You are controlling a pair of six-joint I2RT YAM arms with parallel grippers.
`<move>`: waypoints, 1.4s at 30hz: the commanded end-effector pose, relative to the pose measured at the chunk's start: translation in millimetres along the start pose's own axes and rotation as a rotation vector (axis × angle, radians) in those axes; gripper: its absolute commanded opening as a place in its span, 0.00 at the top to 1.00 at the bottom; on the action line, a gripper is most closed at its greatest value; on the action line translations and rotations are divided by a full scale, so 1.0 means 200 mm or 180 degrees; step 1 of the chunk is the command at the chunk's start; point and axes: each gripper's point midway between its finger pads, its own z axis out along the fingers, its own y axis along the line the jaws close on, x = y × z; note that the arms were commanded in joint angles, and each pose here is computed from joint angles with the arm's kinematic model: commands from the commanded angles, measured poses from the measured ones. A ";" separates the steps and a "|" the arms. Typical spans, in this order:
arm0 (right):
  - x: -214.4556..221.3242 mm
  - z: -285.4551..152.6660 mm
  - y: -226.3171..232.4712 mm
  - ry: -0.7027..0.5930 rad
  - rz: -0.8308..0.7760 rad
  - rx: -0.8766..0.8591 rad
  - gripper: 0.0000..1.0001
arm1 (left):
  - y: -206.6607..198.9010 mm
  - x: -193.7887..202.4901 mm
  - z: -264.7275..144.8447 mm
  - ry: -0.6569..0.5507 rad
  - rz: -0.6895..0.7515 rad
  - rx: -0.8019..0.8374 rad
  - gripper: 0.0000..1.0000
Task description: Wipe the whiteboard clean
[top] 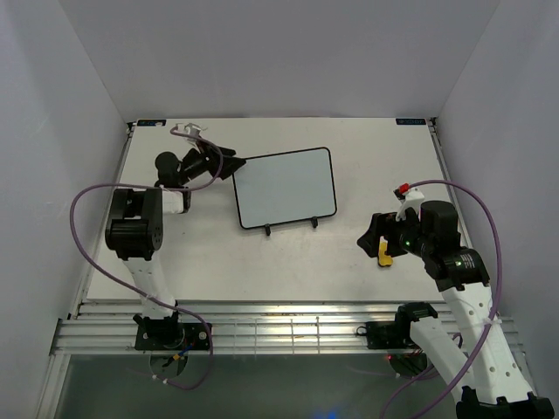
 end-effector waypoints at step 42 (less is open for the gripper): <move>-0.42 -0.60 -0.15 -0.0745 -0.0087 0.1394 0.10 | -1.02 -0.43 -1.04 0.0039 0.0633 -0.2825 0.02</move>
